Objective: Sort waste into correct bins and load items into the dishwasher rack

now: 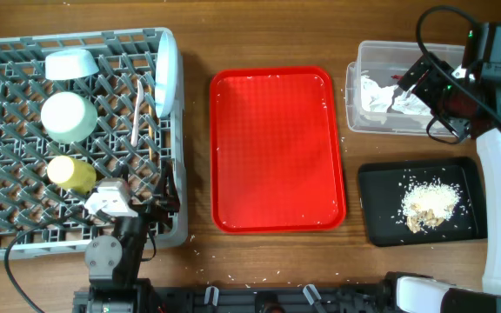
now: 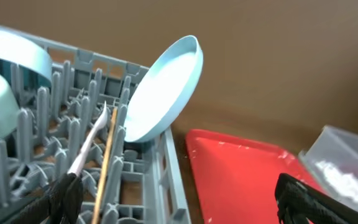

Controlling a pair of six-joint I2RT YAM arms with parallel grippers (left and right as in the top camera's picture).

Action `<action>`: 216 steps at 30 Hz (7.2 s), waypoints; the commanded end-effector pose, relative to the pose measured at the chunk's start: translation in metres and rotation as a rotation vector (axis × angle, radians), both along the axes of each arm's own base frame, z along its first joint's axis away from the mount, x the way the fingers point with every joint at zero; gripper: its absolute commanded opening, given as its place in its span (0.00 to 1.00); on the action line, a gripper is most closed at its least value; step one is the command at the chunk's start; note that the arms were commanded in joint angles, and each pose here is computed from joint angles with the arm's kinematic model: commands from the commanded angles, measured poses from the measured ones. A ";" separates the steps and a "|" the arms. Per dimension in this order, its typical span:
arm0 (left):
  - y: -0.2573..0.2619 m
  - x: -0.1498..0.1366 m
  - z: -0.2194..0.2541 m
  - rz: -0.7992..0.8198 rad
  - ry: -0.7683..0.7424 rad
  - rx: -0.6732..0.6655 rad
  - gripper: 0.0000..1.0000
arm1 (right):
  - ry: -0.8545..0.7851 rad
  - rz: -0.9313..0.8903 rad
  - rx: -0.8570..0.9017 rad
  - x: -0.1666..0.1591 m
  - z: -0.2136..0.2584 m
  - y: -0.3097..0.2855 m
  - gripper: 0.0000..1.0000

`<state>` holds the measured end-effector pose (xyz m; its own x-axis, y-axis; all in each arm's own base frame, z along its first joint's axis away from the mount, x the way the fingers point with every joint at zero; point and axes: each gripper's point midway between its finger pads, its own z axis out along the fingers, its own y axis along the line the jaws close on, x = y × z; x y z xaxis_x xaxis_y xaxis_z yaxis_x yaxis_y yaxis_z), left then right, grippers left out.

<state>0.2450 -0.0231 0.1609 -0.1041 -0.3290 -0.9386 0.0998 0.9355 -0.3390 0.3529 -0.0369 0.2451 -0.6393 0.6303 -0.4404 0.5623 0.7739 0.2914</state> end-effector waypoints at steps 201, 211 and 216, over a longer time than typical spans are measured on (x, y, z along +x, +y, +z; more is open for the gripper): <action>-0.001 0.000 -0.002 -0.020 -0.026 0.194 1.00 | -0.968 0.470 -0.614 -0.106 -0.069 0.045 1.00; -0.001 0.000 -0.002 -0.020 -0.026 0.194 1.00 | -0.968 0.470 -0.614 -0.106 -0.069 0.045 1.00; -0.001 0.000 -0.002 -0.020 -0.026 0.194 1.00 | -0.968 0.470 -0.614 -0.106 -0.069 0.045 1.00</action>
<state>0.2450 -0.0231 0.1609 -0.0841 -0.1555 -0.9843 0.1169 0.9794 -0.1647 0.2470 0.0117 0.1731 -0.0055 -0.0567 -0.9984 -0.0736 0.9957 -0.0562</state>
